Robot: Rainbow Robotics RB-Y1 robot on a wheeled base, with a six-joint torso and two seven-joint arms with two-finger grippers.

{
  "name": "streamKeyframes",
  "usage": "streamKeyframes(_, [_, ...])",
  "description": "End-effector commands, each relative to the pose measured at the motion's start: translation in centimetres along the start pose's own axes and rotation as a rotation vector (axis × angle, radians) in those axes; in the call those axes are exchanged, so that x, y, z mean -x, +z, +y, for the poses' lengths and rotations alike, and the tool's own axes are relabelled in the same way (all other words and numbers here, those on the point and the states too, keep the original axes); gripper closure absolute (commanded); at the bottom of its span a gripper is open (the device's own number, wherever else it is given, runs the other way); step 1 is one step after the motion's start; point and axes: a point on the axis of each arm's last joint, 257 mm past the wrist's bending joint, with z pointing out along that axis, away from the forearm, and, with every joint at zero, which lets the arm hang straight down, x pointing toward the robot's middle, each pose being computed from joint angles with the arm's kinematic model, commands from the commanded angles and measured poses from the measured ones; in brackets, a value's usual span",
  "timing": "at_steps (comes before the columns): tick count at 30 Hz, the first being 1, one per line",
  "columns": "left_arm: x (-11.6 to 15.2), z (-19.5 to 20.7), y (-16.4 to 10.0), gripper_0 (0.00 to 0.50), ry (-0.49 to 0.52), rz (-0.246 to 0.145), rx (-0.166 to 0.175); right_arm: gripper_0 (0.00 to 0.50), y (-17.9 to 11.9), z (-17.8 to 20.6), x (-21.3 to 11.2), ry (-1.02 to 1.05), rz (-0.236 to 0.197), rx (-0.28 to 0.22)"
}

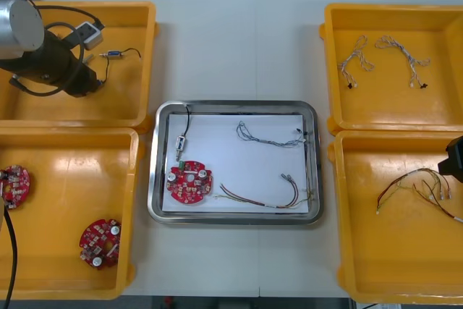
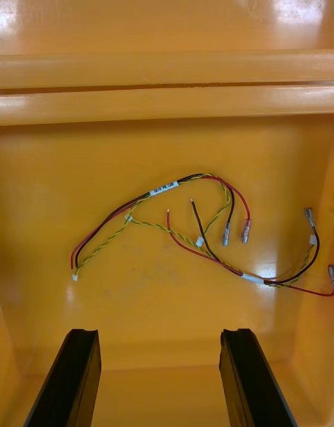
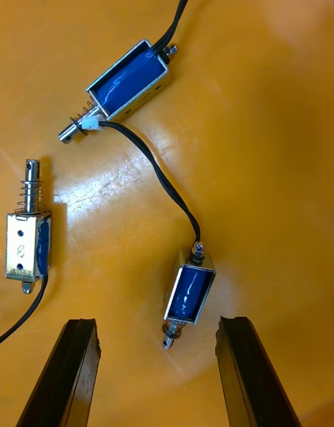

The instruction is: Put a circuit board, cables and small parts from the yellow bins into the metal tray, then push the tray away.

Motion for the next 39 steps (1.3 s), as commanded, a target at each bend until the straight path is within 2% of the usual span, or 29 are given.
streamKeyframes(1, [0.9, -0.2, 0.0, 0.0, 0.165, -0.02, 0.036, 0.0, -0.2, -0.4, 0.0, 0.022, -0.009, 0.003])
streamKeyframes(8, [1.3, -0.7, 0.5, 0.0, 0.177, -0.021, 0.044, 0.0, -0.2, -0.4, 0.0, 0.022, -0.009, 0.003])
streamKeyframes(16, [1.6, -2.0, 1.1, 0.0, 0.181, -0.026, 0.028, 0.0, -0.2, -0.4, 0.0, 0.022, -0.009, 0.003])
streamKeyframes(29, [0.5, -2.4, 2.3, 0.0, 0.186, -0.024, 0.038, 0.0, -0.2, -0.4, 0.0, 0.022, -0.009, 0.003])
streamKeyframes(33, [0.3, -2.6, 2.6, 0.068, 0.186, -0.024, 0.038, 0.0, -0.2, -0.4, 0.0, 0.022, -0.009, 0.003])
streamKeyframes(35, [0.4, -2.7, 2.6, 0.132, 0.186, -0.025, 0.039, 0.0, -0.2, -0.4, 0.0, 0.022, -0.009, 0.003])
streamKeyframes(37, [0.5, -2.8, 2.7, 0.246, 0.182, -0.028, 0.037, 0.0, -0.2, -0.4, 0.0, 0.022, -0.009, 0.003])
streamKeyframes(38, [0.5, -2.8, 2.7, 0.274, 0.183, -0.028, 0.038, 0.0, -0.2, -0.4, 0.0, 0.022, -0.009, 0.003])
streamKeyframes(39, [0.5, -2.8, 2.7, 0.332, 0.184, -0.027, 0.04, 0.0, -0.2, -0.4, 0.0, 0.022, -0.009, 0.003])
